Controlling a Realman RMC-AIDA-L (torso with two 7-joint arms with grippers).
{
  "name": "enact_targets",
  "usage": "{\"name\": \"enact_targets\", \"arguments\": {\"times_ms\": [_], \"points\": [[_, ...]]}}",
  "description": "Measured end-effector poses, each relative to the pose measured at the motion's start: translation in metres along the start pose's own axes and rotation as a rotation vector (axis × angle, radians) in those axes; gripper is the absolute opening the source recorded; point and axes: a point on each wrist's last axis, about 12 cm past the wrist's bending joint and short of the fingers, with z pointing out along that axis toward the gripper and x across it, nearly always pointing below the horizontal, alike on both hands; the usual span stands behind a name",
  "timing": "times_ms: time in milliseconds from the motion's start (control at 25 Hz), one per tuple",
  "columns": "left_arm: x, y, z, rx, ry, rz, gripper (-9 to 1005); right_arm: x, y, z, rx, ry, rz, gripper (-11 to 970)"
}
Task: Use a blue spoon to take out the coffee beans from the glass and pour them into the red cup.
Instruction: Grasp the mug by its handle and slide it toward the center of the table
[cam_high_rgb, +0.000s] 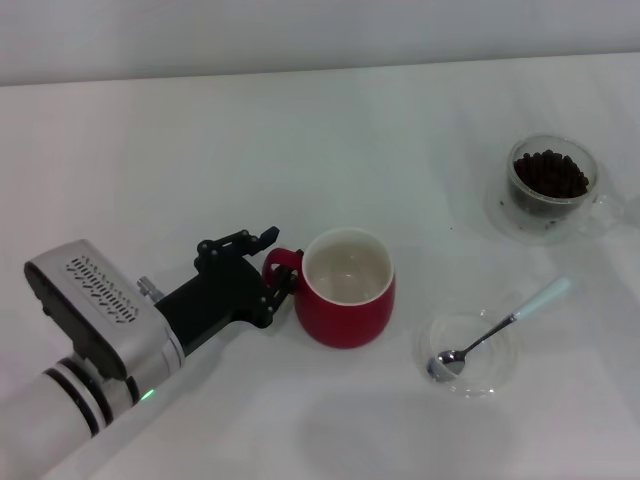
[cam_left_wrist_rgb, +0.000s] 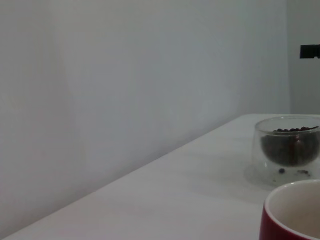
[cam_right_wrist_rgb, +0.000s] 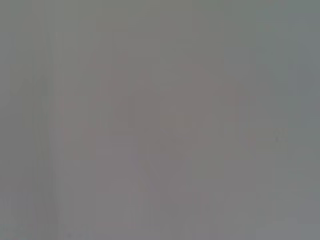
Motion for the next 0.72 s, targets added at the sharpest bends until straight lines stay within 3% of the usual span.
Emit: {"name": "enact_targets", "arguments": {"times_ms": [720], "points": [[-0.0052,-0.0016,0.0087,0.048,0.008,0.056,363,-0.0011,0.0004,0.001,-0.004,-0.007,-0.001,868]]}}
